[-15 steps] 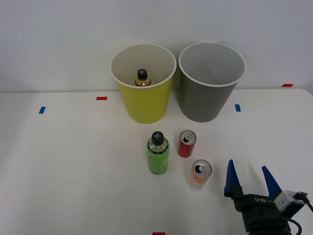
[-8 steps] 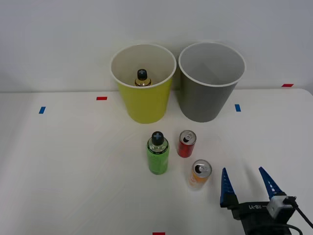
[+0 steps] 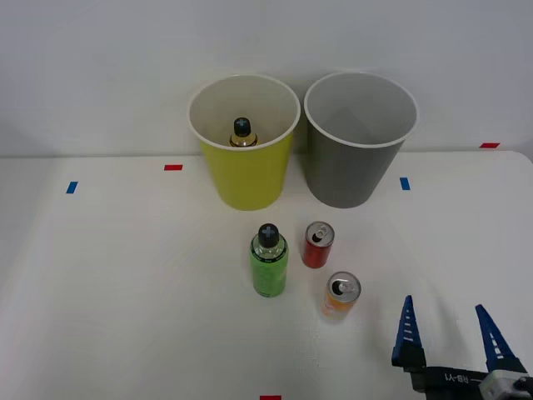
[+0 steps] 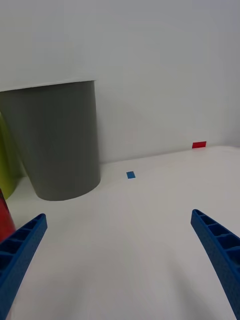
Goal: Put cans in the gray bin, plastic bottles in the light green bin
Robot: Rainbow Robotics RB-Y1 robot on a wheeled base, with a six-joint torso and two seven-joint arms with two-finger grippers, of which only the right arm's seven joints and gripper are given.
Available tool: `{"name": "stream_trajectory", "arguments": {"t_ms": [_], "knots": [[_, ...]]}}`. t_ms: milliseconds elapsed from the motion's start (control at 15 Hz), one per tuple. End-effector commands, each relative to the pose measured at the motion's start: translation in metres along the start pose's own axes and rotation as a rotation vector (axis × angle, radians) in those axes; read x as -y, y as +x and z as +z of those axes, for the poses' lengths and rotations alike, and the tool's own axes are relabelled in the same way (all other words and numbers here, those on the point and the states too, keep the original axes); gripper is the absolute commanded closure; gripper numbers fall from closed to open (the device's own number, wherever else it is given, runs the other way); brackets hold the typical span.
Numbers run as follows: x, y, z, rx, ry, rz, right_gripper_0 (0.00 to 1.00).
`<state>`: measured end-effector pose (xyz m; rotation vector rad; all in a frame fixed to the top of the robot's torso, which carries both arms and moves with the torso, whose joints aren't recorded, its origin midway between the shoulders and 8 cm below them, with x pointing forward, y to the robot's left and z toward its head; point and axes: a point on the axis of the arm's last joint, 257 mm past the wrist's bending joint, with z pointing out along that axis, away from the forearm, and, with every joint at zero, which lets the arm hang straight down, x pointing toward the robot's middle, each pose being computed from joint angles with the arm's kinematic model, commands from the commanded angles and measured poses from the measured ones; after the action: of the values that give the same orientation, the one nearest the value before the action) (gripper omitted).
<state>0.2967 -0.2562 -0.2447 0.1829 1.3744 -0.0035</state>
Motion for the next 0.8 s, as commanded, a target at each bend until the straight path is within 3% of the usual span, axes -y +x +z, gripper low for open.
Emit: {"name": "stream_trajectory", "arguments": {"t_ms": [67,800], "knots": [[0.0009,-0.0005,-0.0069,0.001,0.009,0.001,0.0],[-0.0029,0.0027,-0.0147,-0.015,-0.012,-0.027,0.0]]}}
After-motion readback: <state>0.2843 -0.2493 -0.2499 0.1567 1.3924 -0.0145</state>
